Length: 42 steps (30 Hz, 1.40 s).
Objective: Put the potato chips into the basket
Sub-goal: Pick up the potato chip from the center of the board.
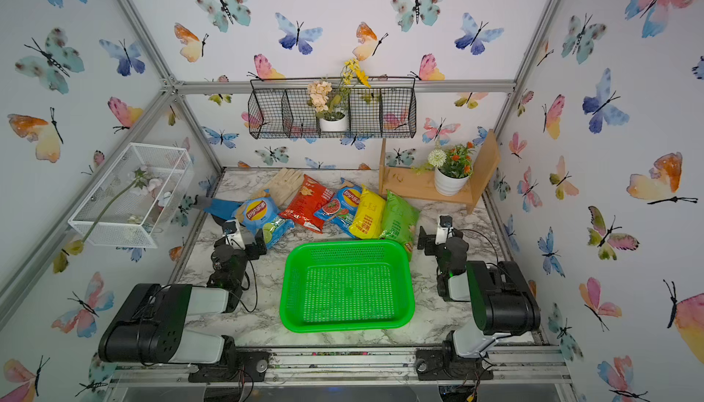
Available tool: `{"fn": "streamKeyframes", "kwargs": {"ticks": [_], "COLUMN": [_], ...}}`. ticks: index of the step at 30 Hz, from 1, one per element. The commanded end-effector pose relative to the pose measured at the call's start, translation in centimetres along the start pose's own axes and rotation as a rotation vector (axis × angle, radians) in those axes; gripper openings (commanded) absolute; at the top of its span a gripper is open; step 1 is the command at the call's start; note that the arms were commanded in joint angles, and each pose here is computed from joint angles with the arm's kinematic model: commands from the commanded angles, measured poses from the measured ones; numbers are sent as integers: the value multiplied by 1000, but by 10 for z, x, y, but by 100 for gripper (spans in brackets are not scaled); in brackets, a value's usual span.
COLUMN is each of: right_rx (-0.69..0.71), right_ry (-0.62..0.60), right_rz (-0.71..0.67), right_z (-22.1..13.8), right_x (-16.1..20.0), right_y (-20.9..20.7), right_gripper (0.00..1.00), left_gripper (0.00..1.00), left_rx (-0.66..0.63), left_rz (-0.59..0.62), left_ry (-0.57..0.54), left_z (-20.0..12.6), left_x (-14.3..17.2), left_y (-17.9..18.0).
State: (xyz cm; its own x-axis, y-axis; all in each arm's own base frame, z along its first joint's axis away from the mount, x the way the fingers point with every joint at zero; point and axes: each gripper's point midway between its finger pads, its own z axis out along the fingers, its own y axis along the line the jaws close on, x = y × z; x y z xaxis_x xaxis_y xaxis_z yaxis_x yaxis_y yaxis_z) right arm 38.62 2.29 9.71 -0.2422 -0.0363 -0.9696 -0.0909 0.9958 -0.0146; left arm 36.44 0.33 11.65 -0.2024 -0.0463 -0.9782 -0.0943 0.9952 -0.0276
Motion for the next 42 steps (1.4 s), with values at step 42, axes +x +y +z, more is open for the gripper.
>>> {"fn": "streamKeyframes", "kwargs": {"ticks": [42], "right_rx": [79], "right_ry": [192], "right_rz": [179], "right_z": [0], "right_x": [-55], "right_y": [-14], "right_gripper": [98], "left_gripper": [99], "left_rx": [-160], "left_rz": [-262], "left_ry": [113], "left_z": [-17], "left_x": [-55], "left_y": [22]}}
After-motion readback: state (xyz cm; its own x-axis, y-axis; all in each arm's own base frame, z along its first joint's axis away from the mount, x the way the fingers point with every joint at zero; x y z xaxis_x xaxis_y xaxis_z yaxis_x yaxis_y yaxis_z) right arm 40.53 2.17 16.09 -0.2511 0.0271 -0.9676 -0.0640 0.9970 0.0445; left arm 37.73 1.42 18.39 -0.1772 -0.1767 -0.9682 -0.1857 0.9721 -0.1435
